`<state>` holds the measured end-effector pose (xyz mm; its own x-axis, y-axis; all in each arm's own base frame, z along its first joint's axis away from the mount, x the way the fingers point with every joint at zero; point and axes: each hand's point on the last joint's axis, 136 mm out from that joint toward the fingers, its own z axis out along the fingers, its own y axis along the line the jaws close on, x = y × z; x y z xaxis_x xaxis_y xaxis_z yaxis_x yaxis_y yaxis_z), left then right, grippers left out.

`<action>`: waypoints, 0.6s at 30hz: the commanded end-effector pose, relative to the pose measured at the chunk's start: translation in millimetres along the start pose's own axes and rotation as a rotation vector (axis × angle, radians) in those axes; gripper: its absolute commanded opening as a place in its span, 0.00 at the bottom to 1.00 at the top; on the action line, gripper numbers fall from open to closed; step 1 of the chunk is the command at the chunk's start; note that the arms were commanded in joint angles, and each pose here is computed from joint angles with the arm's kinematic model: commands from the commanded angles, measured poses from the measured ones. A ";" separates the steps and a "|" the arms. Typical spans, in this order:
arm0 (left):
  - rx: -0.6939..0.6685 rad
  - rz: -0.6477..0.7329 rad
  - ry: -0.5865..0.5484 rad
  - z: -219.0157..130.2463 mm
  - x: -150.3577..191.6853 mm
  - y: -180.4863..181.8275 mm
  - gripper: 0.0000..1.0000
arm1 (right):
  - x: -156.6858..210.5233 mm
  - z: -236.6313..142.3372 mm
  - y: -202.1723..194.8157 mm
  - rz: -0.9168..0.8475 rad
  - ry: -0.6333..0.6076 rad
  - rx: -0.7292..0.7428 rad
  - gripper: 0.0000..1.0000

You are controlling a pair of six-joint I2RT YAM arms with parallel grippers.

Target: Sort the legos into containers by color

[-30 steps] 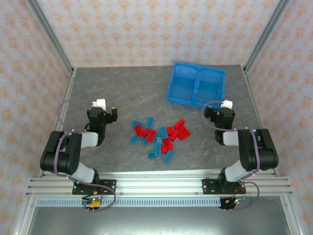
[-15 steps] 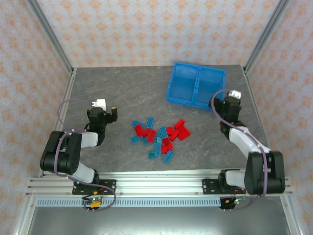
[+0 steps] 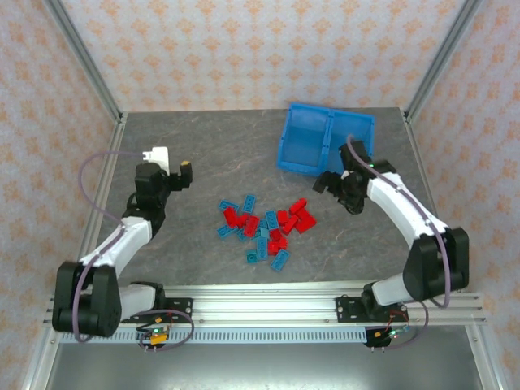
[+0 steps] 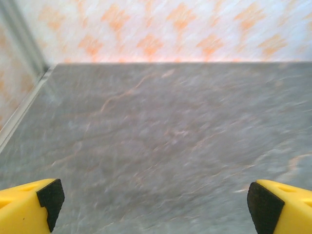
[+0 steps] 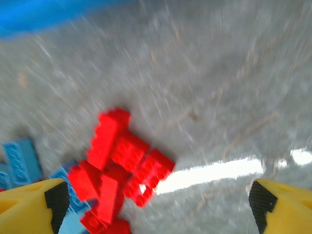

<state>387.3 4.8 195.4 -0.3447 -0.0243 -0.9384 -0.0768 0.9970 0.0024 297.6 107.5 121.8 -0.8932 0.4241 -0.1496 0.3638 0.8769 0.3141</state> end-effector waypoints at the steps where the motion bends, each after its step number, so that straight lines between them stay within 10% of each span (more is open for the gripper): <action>1: 0.286 0.104 0.113 -32.2 -4.7 -58.1 1.00 | 24.8 2.0 14.1 -0.005 0.091 0.036 0.96; 10: 0.984 0.760 0.168 -177.0 46.4 -183.6 0.99 | 10.2 45.0 62.3 0.071 0.012 0.122 0.83; 18: 1.109 0.915 0.166 -204.0 64.6 -193.6 1.00 | -3.0 92.4 70.9 0.110 -0.015 0.199 0.62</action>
<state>202.7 -205.9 200.3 -0.0589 0.6779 -0.7328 0.9295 0.3050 0.2074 338.1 190.6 62.6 -0.8704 0.4834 -0.0934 0.4658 0.8700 0.1618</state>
